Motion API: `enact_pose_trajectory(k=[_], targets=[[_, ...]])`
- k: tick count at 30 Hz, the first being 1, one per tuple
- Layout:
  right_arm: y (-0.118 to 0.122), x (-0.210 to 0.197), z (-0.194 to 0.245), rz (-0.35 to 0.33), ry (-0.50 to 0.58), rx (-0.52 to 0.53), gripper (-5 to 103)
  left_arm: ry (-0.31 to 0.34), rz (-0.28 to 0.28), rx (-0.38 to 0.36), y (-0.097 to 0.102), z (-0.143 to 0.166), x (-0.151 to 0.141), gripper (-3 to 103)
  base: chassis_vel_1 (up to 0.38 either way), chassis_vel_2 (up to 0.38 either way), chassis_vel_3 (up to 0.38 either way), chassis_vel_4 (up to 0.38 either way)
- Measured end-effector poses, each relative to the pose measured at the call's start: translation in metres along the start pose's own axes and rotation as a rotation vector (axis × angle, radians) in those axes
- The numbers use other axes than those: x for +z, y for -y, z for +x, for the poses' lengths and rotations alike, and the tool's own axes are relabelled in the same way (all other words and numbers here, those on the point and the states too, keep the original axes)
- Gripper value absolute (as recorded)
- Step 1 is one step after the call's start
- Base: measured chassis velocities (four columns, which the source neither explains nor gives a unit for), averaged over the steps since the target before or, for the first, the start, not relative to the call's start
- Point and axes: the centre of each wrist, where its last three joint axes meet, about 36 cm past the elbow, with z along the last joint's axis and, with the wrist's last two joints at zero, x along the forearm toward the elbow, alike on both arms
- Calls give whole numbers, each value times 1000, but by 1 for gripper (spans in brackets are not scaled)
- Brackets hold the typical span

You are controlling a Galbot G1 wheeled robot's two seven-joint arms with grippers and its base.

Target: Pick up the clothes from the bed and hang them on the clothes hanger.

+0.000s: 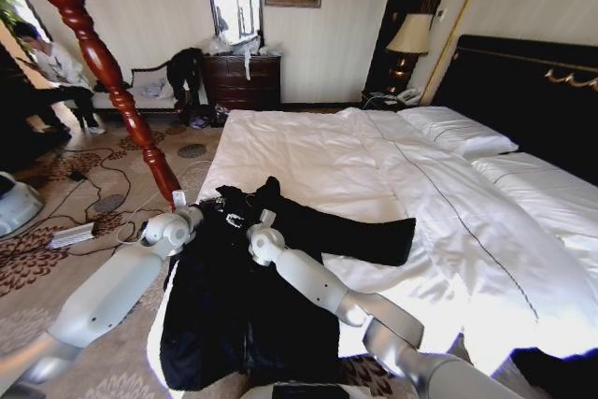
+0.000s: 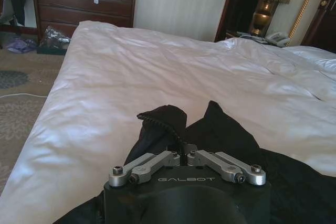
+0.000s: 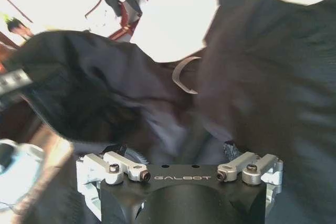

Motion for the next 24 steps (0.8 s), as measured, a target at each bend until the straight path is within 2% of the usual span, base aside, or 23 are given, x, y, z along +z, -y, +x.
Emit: enact_pose_trajectory(k=[6,8,11,13,14,15,19,24], targets=[[13,5,31,10,12,-18,100,-5,-6,-12,-4,3,1,1,0,0,0,0],[9,0,44,-29,10,-56,100,-6,-8,-18,-6,4,2,1,0,0,0,0],[-7,-13,61,-123,-80,-54,100,-5,-10,-27,-7,5,1,1,0,0,0,0],[-11,-15,65,-139,-109,-48,100,-4,-10,-30,-7,5,1,1,0,0,0,0],[-18,-18,70,-165,-172,-29,100,-1,-9,-31,-7,5,0,1,0,0,0,0],[-25,-19,74,-174,-235,-5,100,6,-8,-32,-7,5,-3,1,0,0,0,0],[-30,-12,69,-172,-308,42,100,18,-2,-34,-8,6,-9,1,0,0,0,0],[-33,-1,54,-174,-330,67,100,25,-10,-32,-8,12,-12,1,0,0,0,0]])
